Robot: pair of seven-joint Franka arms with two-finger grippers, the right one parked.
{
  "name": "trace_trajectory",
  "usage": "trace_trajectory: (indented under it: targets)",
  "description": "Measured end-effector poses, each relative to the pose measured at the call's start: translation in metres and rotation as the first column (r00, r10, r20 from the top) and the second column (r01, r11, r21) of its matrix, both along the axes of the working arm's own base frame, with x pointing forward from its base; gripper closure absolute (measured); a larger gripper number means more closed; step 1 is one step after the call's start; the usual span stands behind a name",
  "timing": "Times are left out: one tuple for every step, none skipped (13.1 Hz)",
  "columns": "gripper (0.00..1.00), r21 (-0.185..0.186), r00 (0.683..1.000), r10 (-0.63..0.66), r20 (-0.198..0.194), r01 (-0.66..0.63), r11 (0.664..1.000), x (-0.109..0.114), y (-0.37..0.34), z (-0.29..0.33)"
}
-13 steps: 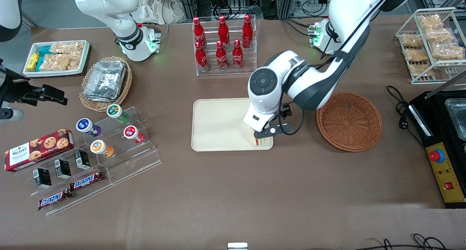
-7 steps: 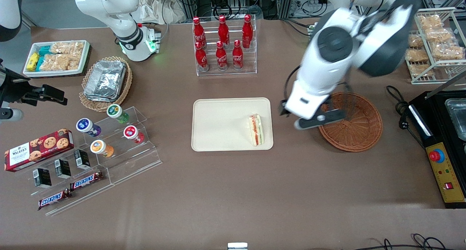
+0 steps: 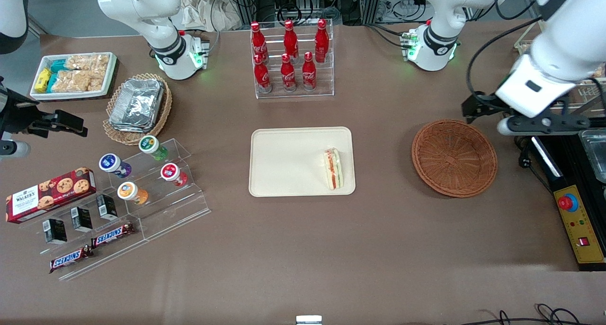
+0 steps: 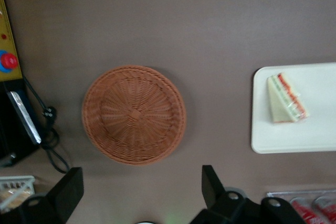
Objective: Place sandwich from basket to tray
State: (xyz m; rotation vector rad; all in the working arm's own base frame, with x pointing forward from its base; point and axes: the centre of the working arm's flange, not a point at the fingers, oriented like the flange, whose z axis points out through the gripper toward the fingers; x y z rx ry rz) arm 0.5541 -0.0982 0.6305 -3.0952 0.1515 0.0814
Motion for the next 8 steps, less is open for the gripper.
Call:
trace_trajectory:
  targets:
    - [0.0, -0.002, 0.999, -0.039, -0.005, 0.039, 0.999, 0.003, 0.021, -0.001]
    - [0.0, -0.003, 0.998, -0.063, -0.008, 0.063, 0.998, 0.004, 0.038, -0.001]
    - [0.0, -0.004, 0.997, -0.072, -0.008, 0.072, 0.997, 0.005, 0.049, -0.001]
    - [0.0, -0.004, 0.997, -0.074, -0.008, 0.074, 0.997, 0.006, 0.053, -0.001]
    - [0.0, -0.005, 0.997, -0.079, -0.006, 0.079, 0.997, 0.006, 0.052, -0.001]
    - [0.0, -0.005, 0.996, -0.087, -0.007, 0.086, 0.996, 0.006, 0.049, -0.001]
    - [0.0, -0.005, 0.996, -0.091, -0.011, 0.091, 0.996, 0.007, 0.047, -0.003]
    - [0.0, -0.004, 0.996, -0.093, -0.016, 0.093, 0.996, 0.009, 0.046, -0.007]
